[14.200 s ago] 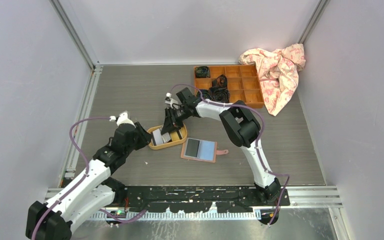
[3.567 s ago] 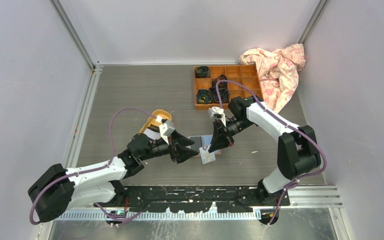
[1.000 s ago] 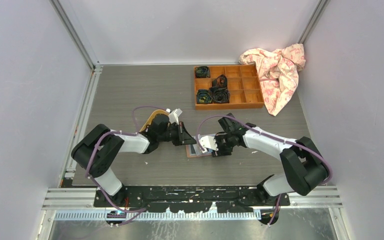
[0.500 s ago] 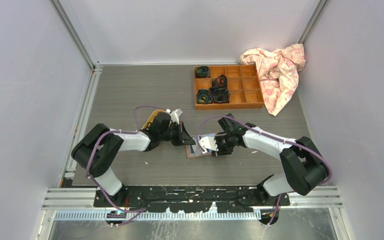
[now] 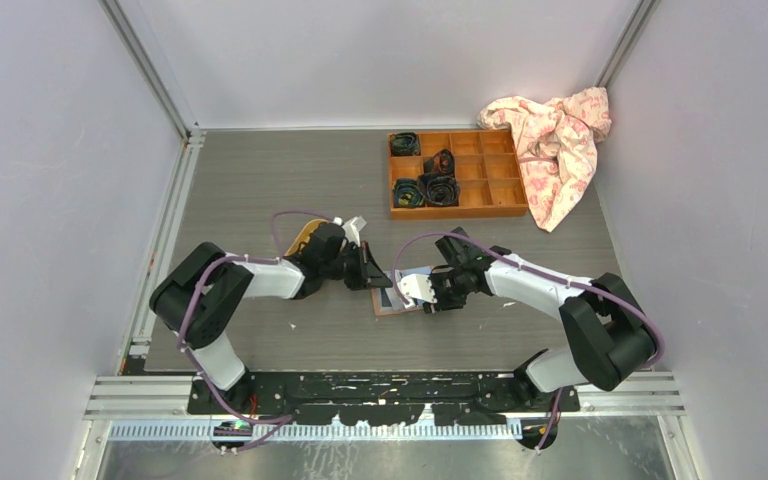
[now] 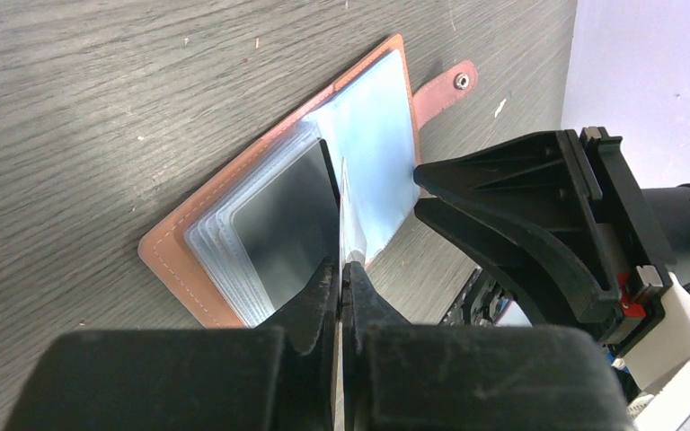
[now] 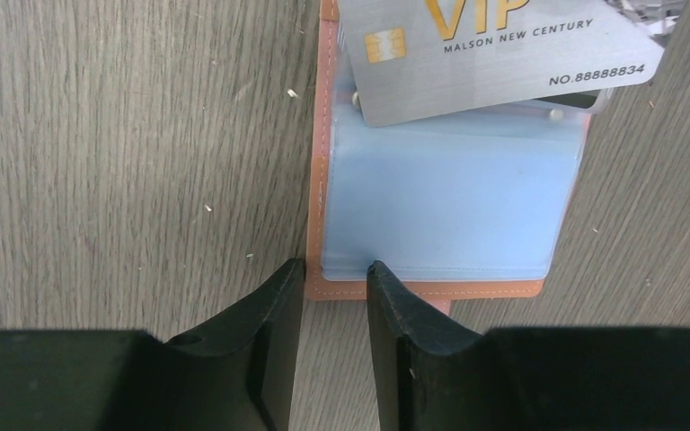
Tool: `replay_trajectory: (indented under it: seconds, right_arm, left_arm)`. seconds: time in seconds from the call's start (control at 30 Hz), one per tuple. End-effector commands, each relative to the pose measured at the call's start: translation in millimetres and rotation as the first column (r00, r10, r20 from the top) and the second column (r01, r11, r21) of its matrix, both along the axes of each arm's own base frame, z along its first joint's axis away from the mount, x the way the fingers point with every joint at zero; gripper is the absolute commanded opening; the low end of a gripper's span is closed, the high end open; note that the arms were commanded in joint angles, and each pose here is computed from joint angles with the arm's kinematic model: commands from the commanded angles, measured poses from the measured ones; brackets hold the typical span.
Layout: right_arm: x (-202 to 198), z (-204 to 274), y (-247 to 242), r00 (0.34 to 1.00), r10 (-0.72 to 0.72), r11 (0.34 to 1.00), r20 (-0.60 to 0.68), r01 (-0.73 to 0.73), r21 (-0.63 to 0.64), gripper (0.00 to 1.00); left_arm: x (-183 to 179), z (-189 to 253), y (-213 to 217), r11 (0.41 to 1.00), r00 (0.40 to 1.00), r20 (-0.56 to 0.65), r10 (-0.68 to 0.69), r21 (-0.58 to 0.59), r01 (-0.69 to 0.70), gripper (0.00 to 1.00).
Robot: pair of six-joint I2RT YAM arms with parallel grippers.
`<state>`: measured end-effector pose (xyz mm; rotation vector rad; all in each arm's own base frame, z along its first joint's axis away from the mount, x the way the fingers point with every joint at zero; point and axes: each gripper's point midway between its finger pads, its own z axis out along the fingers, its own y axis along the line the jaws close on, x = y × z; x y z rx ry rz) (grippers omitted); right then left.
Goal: Put the credit cards into the card holder
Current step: Insert the credit card into the card slot.
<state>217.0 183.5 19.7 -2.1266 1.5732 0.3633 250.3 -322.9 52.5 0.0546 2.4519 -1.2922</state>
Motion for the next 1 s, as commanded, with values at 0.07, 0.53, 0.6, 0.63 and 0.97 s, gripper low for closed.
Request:
replay_trajectory:
  seconds: [0.07, 0.53, 0.6, 0.63, 0.97]
  right_arm:
    - [3, 3, 5, 1.0, 0.025, 1.0, 0.012, -0.025, 0.001, 0.37]
    - [2, 4, 6, 1.0, 0.028, 1.0, 0.012, -0.028, 0.0, 0.37]
    - [3, 5, 6, 0.999, 0.029, 1.0, 0.014, -0.029, 0.001, 0.37]
    - [3, 5, 6, 0.999, 0.028, 1.0, 0.014, -0.028, 0.0, 0.37]
    - [2, 5, 7, 0.999, 0.033, 0.999, 0.017, -0.033, 0.0, 0.37]
  left_arm:
    - [12, 4, -8, 0.999, 1.0, 0.011, 0.023, -0.029, -0.022, 0.0]
    - [11, -7, -11, 1.0, 0.999, -0.031, 0.021, 0.008, -0.021, 0.0]
    - [11, -8, -11, 1.0, 0.999, -0.04, 0.02, 0.017, -0.019, 0.0]
    - [11, -9, -11, 1.0, 0.999, -0.044, 0.02, 0.021, -0.019, 0.0]
    - [9, -17, -9, 0.997, 0.995, -0.101, 0.016, 0.077, -0.008, 0.0]
